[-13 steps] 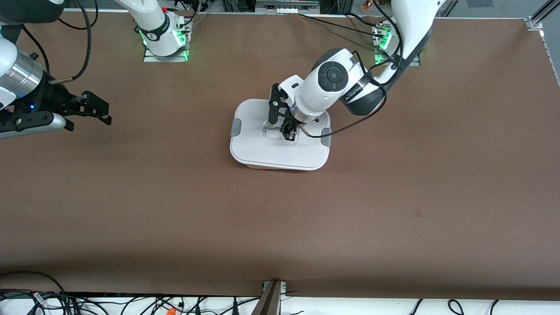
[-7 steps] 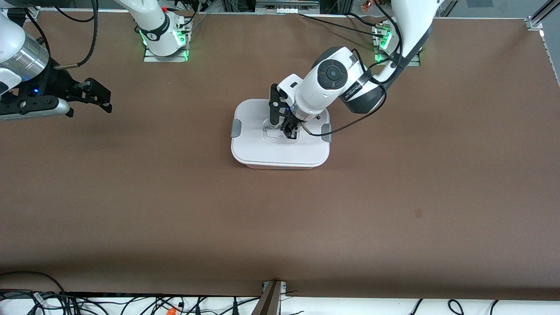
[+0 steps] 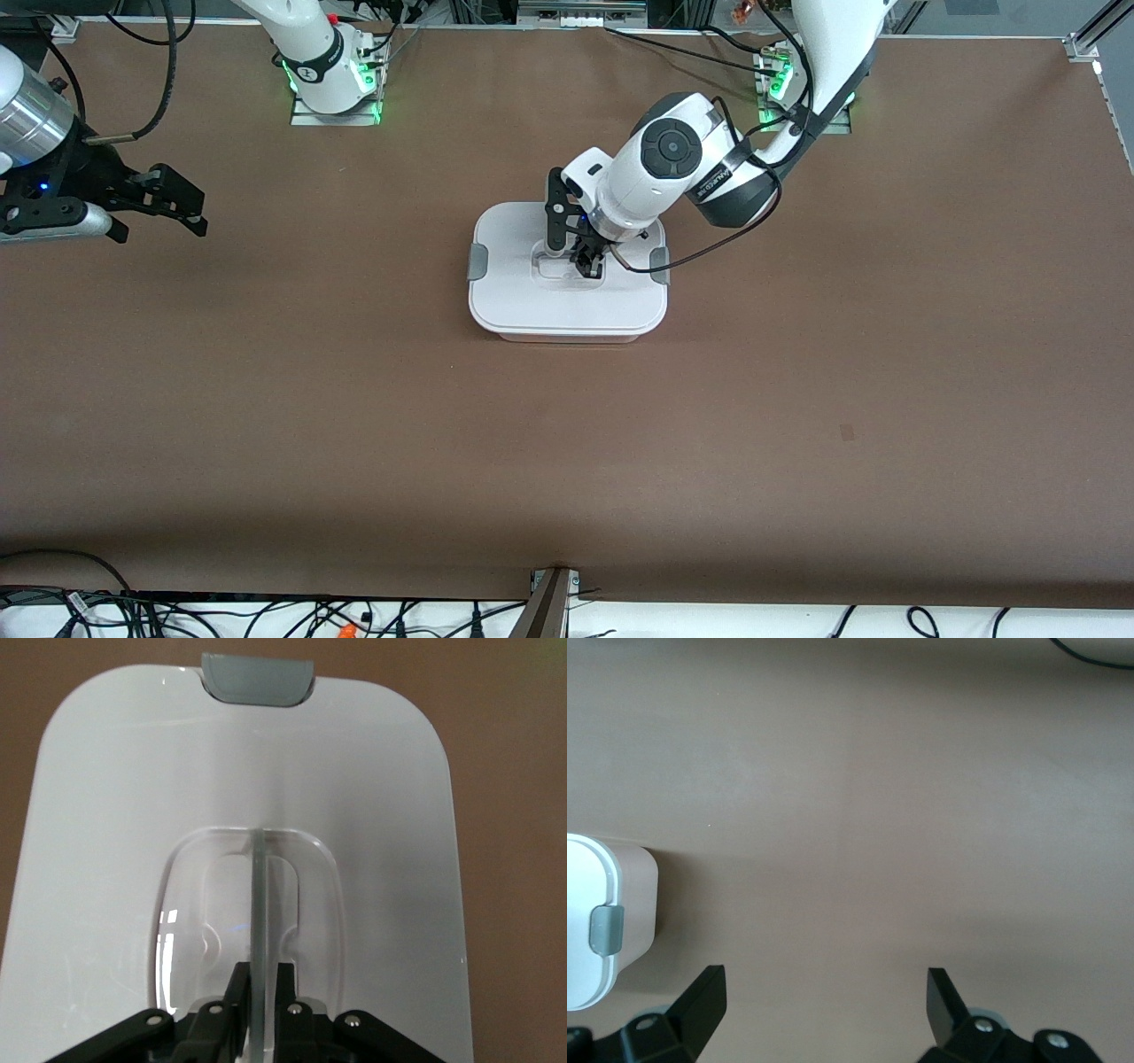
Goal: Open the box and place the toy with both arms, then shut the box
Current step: 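Lower the lid onto the box and open the left gripper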
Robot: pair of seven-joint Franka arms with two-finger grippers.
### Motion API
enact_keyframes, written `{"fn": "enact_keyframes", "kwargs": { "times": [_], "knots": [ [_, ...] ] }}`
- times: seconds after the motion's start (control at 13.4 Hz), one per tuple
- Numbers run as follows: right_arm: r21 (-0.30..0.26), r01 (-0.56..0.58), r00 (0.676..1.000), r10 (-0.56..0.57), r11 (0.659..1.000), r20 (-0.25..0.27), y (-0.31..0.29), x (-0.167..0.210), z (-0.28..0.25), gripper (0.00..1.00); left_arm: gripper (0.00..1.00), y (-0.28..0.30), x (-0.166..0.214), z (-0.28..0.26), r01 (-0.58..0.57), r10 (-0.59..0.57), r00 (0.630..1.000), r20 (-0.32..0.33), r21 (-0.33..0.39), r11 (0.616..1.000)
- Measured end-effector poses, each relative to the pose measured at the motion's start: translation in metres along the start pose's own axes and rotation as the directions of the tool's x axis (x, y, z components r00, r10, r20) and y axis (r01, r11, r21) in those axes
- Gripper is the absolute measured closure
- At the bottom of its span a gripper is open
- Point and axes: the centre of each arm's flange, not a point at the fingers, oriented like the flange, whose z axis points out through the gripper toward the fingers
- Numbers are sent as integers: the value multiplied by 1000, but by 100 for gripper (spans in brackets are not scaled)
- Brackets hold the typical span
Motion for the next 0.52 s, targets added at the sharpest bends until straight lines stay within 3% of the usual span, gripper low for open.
{"fn": "enact_keyframes", "kwargs": {
  "times": [0.3, 0.52],
  "knots": [
    [-1, 0, 1000, 0, 1000, 15, 0, 1, 5, 0, 35, -7, -9, -30, 30, -30, 1000, 9, 32, 999],
    [-1, 9, 997, -9, 1000, 72, -2, -6, 5, 0, 4, -11, -21, -107, 170, -173, 979, 104, 30, 985]
  ]
}}
